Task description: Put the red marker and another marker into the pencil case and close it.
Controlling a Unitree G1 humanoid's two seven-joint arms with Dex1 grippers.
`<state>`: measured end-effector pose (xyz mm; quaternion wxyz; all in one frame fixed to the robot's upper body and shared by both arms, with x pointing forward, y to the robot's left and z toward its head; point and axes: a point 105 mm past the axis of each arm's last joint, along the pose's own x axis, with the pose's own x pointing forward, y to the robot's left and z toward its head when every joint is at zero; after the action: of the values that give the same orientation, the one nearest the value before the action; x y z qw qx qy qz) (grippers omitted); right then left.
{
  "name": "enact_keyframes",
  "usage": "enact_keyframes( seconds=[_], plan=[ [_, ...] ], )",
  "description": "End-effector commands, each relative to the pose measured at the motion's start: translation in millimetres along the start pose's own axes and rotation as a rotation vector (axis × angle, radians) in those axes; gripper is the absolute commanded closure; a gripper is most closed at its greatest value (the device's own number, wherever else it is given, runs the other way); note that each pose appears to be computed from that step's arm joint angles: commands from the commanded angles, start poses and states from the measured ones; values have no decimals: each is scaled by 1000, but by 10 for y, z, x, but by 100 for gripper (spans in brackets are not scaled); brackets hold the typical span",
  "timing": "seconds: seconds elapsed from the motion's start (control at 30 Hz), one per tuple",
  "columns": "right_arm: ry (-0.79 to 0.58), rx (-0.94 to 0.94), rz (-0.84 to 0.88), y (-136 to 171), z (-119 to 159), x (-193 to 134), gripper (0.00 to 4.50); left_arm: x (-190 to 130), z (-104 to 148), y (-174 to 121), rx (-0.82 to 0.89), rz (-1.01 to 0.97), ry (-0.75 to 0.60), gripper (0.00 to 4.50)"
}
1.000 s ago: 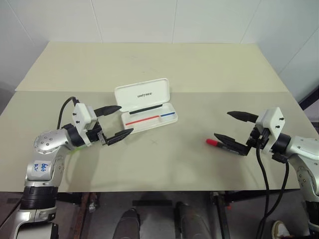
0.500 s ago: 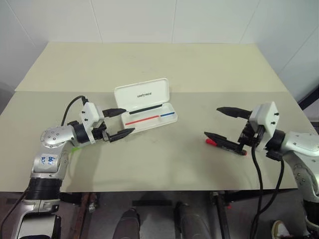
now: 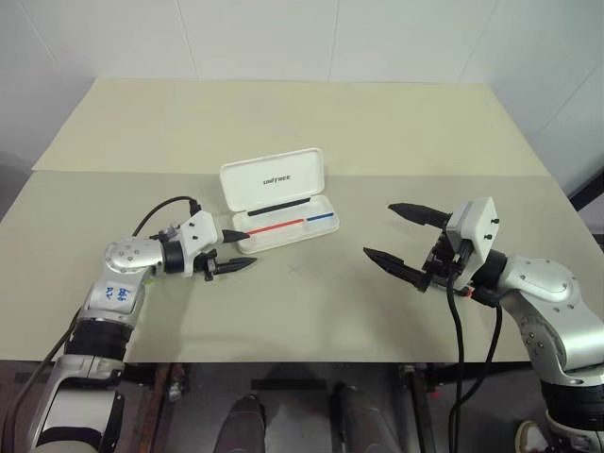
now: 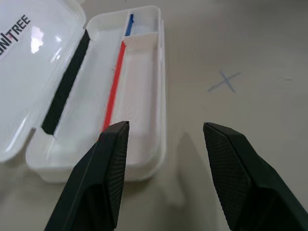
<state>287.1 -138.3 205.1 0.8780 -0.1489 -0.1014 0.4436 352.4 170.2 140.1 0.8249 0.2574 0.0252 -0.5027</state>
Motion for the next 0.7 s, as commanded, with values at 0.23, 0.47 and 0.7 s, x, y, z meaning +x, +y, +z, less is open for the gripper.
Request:
enact_keyframes(
  seconds=[0.23,0.47,0.7],
  plan=[
    [-53,-47,-46,62,85,-43,0,90,26,61,32,-43,13,200],
    [-66,-58,-61,57,99,-57,0,104,29,79,45,-81,34,200],
    [-81,-73,-69,49,138,-45,0,141,-23,83,29,-110,67,217]
  ],
)
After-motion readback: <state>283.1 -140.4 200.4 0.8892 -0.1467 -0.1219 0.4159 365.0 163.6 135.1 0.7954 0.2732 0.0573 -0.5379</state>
